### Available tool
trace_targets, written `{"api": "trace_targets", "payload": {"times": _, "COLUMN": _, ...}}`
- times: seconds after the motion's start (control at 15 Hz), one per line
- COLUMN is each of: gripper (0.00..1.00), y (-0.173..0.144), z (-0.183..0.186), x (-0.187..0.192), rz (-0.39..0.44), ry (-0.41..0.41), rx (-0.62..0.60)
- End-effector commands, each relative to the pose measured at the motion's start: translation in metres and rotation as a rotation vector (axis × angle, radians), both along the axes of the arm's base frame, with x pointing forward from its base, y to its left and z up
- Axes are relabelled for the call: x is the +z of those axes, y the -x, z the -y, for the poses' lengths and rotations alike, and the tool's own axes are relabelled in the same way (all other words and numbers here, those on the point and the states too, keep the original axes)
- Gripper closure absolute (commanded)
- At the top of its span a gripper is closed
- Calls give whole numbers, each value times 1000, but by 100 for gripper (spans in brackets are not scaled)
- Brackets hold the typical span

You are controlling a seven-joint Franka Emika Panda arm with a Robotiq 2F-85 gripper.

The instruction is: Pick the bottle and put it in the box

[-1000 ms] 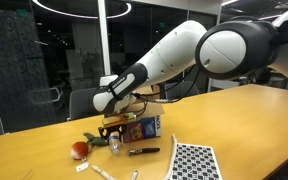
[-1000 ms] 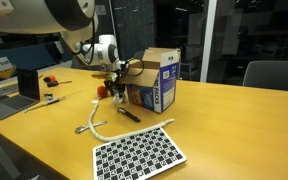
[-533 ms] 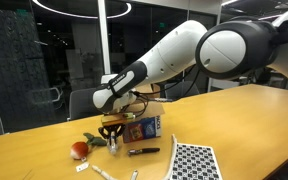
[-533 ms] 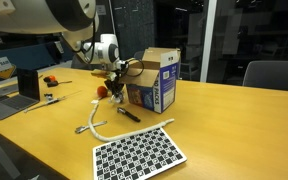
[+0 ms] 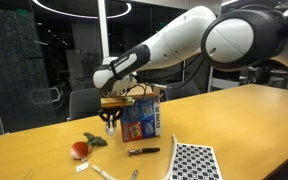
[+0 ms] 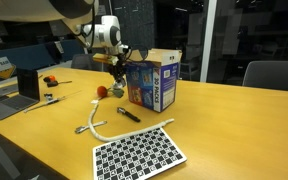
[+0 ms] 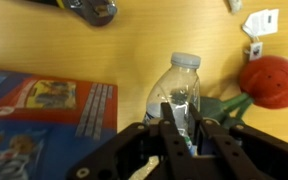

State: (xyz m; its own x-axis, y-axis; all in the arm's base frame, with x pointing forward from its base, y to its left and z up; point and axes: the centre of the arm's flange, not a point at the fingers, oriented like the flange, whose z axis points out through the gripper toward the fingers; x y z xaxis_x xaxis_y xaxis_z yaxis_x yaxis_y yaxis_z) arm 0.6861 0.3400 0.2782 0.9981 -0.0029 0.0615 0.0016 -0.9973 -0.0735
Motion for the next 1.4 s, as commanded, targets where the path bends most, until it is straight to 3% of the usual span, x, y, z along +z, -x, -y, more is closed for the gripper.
{"api": "trace_targets", "payload": {"times": 0.0, "gripper": 86, "y": -3, "z": 2, "x": 99, "rz": 112, "ry": -30, "rx": -8}}
{"api": "trace_targets", "payload": {"times": 0.47, "gripper": 86, "y": 22, "z": 0, "x": 286, "rz": 344, "ry": -84, "rx": 18}}
{"api": "trace_targets", "payload": {"times": 0.73, "gripper": 86, "y": 34, "z": 27, "x": 338, "rz": 430, "ry": -47, "rx": 10}}
{"api": "trace_targets", "payload": {"times": 1.0, "gripper": 86, "y": 27, "z": 60, "x": 323, "rz": 437, "ry": 3, "rx": -16}}
{"api": "trace_targets", "payload": {"times": 1.33, "gripper": 86, "y": 15, "z": 94, "x": 251, "rz": 337, "ry": 75, "rx": -56}}
